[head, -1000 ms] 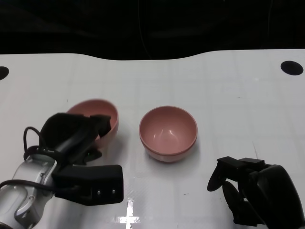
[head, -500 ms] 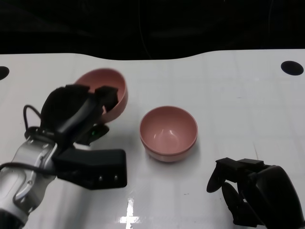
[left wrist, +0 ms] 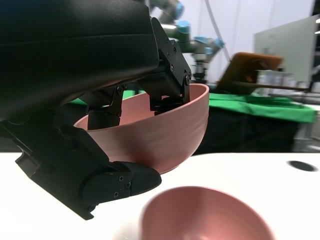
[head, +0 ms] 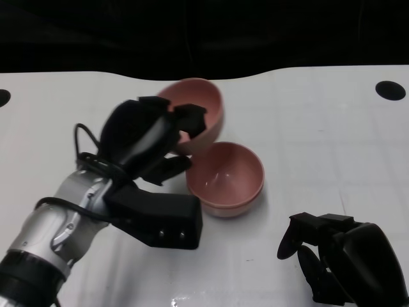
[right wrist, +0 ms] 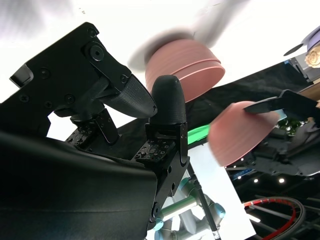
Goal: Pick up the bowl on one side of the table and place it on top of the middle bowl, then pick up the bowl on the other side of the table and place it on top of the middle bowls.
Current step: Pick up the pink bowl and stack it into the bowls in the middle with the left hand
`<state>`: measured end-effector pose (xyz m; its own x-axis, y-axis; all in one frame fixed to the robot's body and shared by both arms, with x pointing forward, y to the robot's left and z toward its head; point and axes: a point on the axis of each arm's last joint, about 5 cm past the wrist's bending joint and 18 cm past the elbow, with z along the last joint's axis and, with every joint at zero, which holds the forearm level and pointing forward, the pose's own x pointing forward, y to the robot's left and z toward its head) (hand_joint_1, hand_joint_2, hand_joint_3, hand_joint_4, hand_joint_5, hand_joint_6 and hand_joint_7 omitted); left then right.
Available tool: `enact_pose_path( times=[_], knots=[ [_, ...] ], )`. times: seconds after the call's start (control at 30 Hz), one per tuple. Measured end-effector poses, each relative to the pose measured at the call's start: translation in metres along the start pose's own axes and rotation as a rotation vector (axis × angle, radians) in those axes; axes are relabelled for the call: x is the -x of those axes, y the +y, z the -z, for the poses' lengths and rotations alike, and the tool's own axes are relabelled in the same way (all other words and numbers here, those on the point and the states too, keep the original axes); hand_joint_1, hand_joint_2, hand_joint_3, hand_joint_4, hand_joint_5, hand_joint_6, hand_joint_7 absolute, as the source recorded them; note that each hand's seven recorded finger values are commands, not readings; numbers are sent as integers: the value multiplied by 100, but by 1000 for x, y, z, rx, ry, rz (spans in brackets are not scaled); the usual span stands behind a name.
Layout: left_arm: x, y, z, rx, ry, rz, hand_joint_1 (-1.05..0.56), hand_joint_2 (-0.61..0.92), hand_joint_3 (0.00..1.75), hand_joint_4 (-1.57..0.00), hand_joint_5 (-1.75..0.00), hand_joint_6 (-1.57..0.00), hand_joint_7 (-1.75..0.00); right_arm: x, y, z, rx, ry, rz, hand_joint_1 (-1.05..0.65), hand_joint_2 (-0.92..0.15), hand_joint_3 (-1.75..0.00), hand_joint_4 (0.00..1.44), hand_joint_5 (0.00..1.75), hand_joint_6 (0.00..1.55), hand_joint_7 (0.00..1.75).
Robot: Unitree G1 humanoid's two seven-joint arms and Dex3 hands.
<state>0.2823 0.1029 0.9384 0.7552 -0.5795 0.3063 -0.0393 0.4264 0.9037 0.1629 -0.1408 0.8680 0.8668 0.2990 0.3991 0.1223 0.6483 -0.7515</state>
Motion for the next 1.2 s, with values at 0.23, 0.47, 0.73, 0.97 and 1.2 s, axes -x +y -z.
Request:
enact_pose_path(
  times=[0.23,0.47,0.73,0.97,1.2],
  knots=[
    [-12,-3,-11,48,-75,81,-24,55,99,-86,-174,-83,-146,1,0,0,0,3,-3,-8,-18,-151,98,175,84,157],
    [-14,-13,-14,49,-96,186,-20,54,84,-87,-175,-82,-142,1,0,0,3,3,-5,-9,-18,-151,98,175,84,157],
    [-16,-22,-18,-72,-153,284,-23,71,46,-84,-175,-82,-128,1,1,-1,10,0,-10,-8,-18,-151,98,175,84,157],
    [-14,-23,-17,-66,-161,383,-36,92,25,-57,-59,-67,-9,1,2,-1,15,-5,-13,-9,-16,-151,96,175,86,150],
    [-15,-19,-17,-94,-126,477,-72,92,39,-17,-20,-27,0,1,2,-1,15,-4,-14,-10,-17,-150,95,175,88,140]
  ],
)
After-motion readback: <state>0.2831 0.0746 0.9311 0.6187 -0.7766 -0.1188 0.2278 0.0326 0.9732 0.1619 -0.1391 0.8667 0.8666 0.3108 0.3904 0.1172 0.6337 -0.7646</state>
